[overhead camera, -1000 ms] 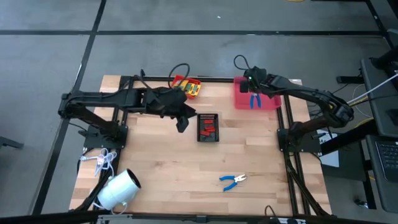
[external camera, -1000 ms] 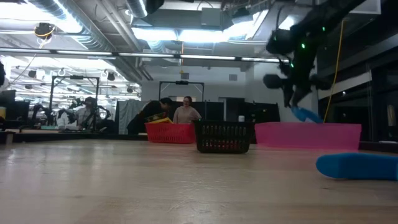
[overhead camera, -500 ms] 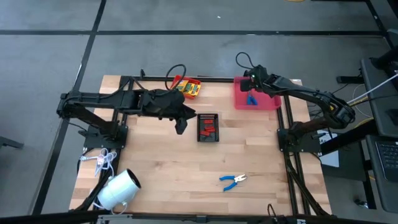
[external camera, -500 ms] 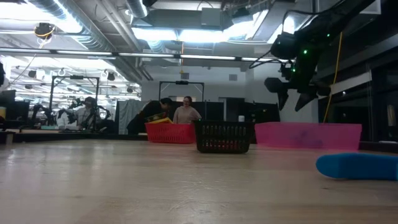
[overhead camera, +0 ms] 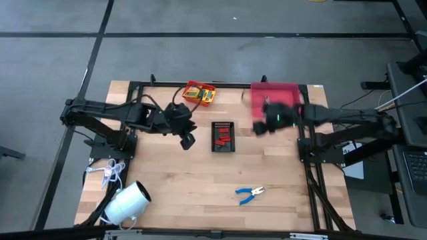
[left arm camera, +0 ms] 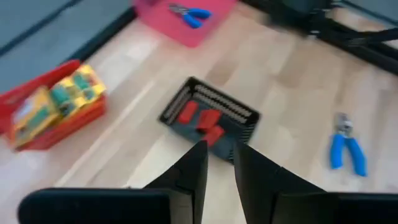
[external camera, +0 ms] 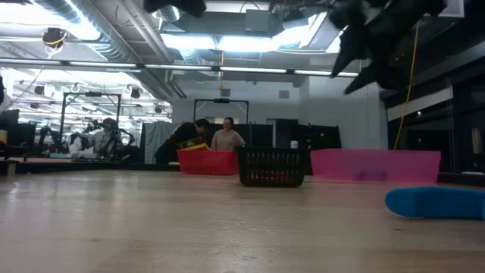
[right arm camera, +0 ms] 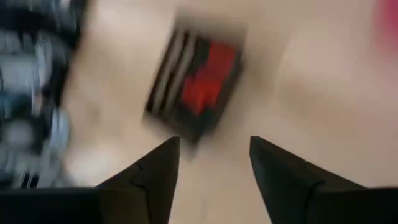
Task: Pick & Place School Supplies
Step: Put the blue hole puncher into the red transparent bin
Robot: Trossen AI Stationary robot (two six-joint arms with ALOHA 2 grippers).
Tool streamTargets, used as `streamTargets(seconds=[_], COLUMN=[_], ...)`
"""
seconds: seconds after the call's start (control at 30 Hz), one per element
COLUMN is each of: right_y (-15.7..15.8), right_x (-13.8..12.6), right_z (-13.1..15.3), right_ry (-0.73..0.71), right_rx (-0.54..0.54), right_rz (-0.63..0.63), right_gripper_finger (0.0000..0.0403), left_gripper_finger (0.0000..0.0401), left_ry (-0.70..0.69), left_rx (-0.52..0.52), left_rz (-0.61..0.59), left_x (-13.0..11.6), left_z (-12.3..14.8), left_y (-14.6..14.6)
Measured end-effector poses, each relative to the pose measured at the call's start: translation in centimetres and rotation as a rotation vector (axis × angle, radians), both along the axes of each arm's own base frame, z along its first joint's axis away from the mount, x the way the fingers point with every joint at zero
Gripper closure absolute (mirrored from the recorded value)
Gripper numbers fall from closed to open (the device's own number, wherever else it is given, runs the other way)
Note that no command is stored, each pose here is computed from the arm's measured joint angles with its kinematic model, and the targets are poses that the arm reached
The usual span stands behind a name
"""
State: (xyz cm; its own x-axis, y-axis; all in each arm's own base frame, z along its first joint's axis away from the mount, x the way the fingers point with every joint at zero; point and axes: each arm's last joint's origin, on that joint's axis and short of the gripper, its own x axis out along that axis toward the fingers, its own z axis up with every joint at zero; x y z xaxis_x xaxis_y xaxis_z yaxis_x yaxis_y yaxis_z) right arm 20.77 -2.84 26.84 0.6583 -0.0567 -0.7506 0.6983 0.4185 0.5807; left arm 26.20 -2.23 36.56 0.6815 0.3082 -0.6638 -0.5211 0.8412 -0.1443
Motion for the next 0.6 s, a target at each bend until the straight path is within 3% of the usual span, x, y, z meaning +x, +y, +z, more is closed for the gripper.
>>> streamTargets(seconds=[0.17, 0.3, 0.4, 0.6], right_y=[7.2, 11.3, 13.7, 17.2], right_x=[-0.5, -1.0, -1.2, -1.2], right_z=[-0.9, -1.5, -2.2, -5.1], right_ry=[0.117, 0.155, 0.175, 0.243], right_rx=[0.199, 0.228, 0.163, -0.111], right_rz=[0.106, 0.233, 0.397, 0.832], right_gripper_finger=[0.0235, 0.0252, 0.0261, 0.0274], left_gripper_finger=[0.0328, 0.0329, 0.0329, 0.0329], left_ry=[-0.022, -0.030, -0.024, -0.022], left_rx=[0.079, 0.108, 0.136, 0.145], left_rz=[0.076, 0.073, 0.047, 0.041], left_x=[-1.0, -1.5, -1.8, -1.9], left_z=[0.6, 1.0, 1.2, 1.3], left_y=[-0.3, -0.3, -0.2, -0.2])
